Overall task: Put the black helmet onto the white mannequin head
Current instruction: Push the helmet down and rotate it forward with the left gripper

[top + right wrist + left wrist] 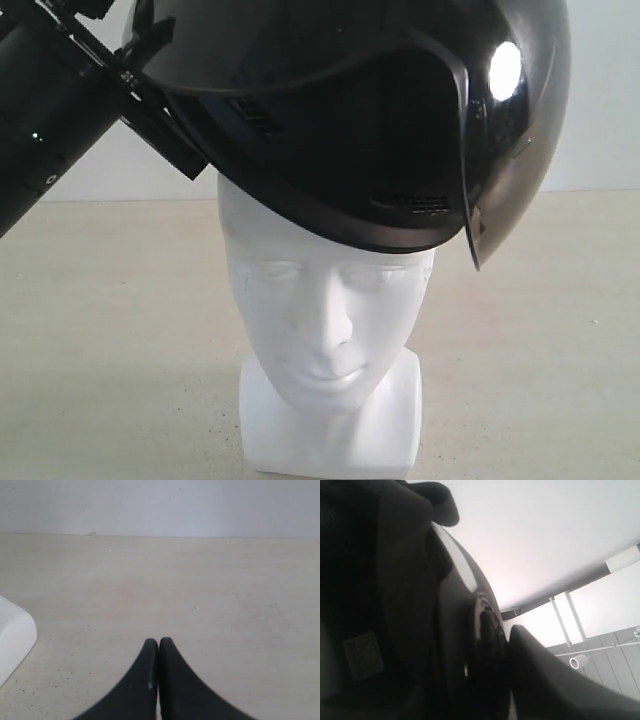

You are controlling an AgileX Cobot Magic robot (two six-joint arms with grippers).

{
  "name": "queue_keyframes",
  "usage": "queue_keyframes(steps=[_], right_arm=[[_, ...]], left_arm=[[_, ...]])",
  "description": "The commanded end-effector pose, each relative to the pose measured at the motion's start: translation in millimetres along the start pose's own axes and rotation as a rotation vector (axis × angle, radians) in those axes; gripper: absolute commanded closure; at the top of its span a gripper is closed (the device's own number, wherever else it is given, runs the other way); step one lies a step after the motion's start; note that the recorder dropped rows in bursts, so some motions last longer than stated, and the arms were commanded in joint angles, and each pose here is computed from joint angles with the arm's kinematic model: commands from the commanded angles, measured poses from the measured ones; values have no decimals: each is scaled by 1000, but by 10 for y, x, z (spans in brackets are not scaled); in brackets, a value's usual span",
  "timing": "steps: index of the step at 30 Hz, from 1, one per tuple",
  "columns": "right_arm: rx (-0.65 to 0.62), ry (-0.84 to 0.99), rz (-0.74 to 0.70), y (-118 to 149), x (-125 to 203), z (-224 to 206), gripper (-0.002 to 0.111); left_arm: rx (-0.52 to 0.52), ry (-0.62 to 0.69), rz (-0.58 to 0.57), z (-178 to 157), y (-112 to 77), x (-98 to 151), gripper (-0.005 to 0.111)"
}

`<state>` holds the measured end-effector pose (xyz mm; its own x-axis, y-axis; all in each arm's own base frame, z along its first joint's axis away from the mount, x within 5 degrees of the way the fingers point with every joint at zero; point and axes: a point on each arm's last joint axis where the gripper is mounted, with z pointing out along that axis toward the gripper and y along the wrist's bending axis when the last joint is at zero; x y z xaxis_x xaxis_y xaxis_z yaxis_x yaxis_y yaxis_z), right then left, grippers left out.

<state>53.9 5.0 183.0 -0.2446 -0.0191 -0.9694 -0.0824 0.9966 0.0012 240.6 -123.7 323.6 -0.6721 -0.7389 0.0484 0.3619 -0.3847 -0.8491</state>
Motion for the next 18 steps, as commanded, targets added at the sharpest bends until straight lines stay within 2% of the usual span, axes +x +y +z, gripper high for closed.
queue_keyframes(steps=[1,13,18], right_arm=[[-2,-13,-5,1,-10,-5,108],[-2,-13,-5,1,-10,-5,108],[-2,-13,-5,1,-10,-5,108]], left_arm=[[-10,-94,-24,-23,2,-117,102],[-86,-146,-49,-32,73,-162,102],[-76,-155,-48,-39,39,-162,102]])
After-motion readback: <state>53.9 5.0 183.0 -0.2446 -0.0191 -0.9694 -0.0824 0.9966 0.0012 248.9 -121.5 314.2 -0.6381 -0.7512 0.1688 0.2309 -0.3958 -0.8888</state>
